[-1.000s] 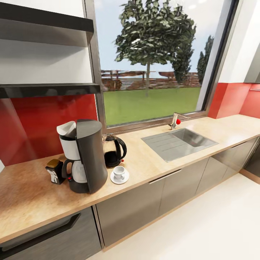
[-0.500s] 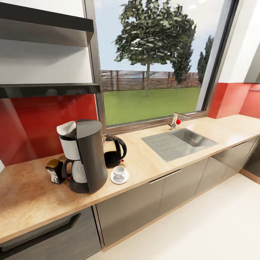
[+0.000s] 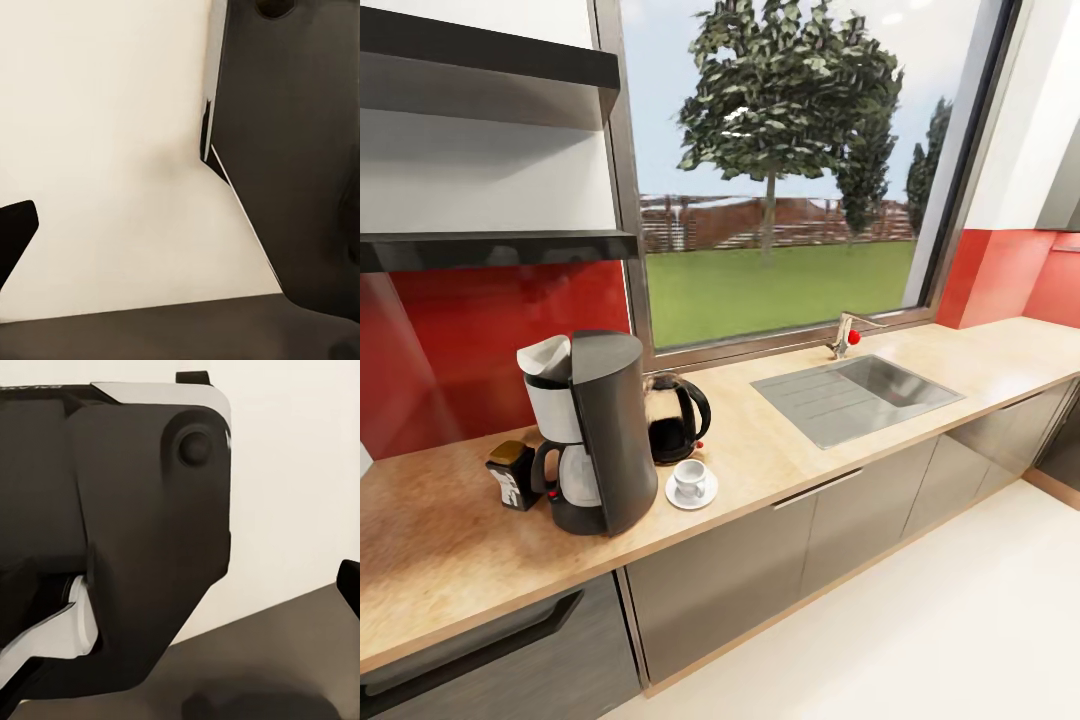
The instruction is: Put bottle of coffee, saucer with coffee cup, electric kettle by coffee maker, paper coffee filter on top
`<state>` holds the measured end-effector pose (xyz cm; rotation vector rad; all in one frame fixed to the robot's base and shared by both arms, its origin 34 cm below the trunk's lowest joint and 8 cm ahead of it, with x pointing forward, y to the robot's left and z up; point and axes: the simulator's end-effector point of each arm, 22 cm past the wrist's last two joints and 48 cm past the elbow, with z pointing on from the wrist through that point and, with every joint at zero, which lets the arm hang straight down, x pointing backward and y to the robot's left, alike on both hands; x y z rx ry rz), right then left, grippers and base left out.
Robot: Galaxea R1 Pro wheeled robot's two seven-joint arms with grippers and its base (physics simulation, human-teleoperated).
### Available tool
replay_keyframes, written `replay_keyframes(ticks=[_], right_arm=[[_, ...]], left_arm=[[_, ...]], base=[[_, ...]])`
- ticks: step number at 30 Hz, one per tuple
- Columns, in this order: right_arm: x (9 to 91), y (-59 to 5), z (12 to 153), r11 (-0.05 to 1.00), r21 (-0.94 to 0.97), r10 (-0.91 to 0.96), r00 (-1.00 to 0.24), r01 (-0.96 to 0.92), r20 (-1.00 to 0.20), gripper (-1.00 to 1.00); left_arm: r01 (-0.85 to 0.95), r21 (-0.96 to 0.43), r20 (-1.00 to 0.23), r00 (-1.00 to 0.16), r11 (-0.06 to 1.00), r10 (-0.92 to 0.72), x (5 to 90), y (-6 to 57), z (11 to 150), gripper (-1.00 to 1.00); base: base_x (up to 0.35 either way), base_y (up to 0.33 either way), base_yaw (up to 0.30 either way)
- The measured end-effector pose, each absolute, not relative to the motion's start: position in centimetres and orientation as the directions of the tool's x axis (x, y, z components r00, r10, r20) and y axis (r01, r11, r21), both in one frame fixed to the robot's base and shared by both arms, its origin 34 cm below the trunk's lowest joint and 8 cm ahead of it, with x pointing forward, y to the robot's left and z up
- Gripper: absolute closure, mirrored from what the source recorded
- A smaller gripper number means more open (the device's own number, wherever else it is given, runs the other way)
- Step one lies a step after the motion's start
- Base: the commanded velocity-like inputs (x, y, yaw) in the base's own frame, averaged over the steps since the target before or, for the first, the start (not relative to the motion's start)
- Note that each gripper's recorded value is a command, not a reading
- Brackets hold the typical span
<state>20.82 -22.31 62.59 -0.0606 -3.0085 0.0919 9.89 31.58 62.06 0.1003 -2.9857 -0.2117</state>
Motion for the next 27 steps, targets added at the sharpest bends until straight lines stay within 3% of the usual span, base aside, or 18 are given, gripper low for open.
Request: replay_keyframes(ticks=[4,9,16,27], right_arm=[[21.7,-22.3,62.5,0.997,-0.064,0.049,-0.995,0.043,0.091,-1.00],[25.0,-22.4,62.5,0.996,-0.061,0.065,-0.996,0.069,-0.058,-1.00],[28.7,-22.6,63.0,0.994,-0.059,0.077,-0.971,0.092,-0.225,-1.00],[29.3,-22.7,63.1,0.994,-0.058,0.079,-0.964,0.097,-0.254,-1.00]], left_arm=[[-0.055,0.145,0.138,-0.987,0.988,-0.076,10.0,31.6,62.0,-1.00],[-0.057,0.146,0.122,-0.990,0.988,-0.075,10.4,31.6,62.0,-1.00],[-0.065,0.146,-0.001,-0.998,0.987,-0.066,13.1,31.8,61.8,-1.00],[-0.082,0.144,-0.154,-0.986,0.986,-0.059,16.4,32.0,62.1,-1.00]], base=[[0.000,0.000,0.000],[0.000,0.000,0.000],[0.000,0.000,0.000],[0.000,0.000,0.000]])
